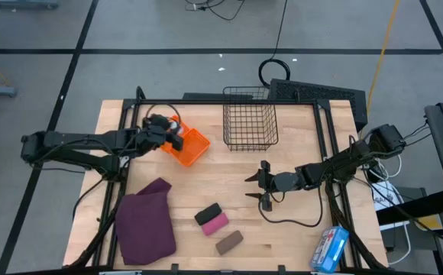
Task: Pick & Place Medicine items
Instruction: Put the white pill bottle into the top orange basket
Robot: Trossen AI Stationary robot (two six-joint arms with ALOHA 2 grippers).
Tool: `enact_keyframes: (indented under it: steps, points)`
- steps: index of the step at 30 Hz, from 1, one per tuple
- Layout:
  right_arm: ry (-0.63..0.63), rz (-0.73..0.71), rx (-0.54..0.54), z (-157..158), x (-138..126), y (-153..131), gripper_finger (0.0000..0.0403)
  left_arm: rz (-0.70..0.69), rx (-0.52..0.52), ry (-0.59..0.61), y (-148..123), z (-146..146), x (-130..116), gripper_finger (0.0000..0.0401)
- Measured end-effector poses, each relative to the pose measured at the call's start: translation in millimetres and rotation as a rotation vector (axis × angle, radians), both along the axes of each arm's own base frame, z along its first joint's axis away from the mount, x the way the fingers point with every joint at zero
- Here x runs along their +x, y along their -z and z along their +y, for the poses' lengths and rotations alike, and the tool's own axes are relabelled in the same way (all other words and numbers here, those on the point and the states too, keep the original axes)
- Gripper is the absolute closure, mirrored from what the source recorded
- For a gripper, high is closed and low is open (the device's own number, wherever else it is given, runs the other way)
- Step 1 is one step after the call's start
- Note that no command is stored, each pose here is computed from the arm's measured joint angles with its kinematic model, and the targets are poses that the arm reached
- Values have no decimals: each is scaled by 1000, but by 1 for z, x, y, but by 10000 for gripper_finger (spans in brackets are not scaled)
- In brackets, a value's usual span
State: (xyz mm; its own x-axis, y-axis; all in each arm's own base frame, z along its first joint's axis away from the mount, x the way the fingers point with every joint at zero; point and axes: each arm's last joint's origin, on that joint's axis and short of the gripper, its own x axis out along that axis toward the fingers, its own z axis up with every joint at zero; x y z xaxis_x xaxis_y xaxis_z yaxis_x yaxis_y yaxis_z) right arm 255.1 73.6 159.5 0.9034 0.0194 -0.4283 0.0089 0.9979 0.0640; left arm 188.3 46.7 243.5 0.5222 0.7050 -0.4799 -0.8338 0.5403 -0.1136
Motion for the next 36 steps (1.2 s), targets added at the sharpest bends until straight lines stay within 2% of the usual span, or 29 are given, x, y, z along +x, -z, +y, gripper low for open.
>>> enact_keyframes:
  steps: [4, 11, 24, 32, 36]
  points:
    - [2, -7, 2, 0, 0, -1, 169, -15, -47, -97, 28, 11, -14, 268]
    - [2, -20, 6, 0, 1, -2, 170, -1, -128, -152, 60, 23, -21, 268]
    - [3, -20, 6, 0, 1, -2, 173, 116, -150, -180, 88, 33, -8, 268]
    - [3, -20, 5, 0, 1, -2, 175, 115, -176, -199, 96, 34, -3, 266]
    - [3, -20, 6, 0, 1, -2, 177, 123, -176, -199, 97, 34, -3, 207]
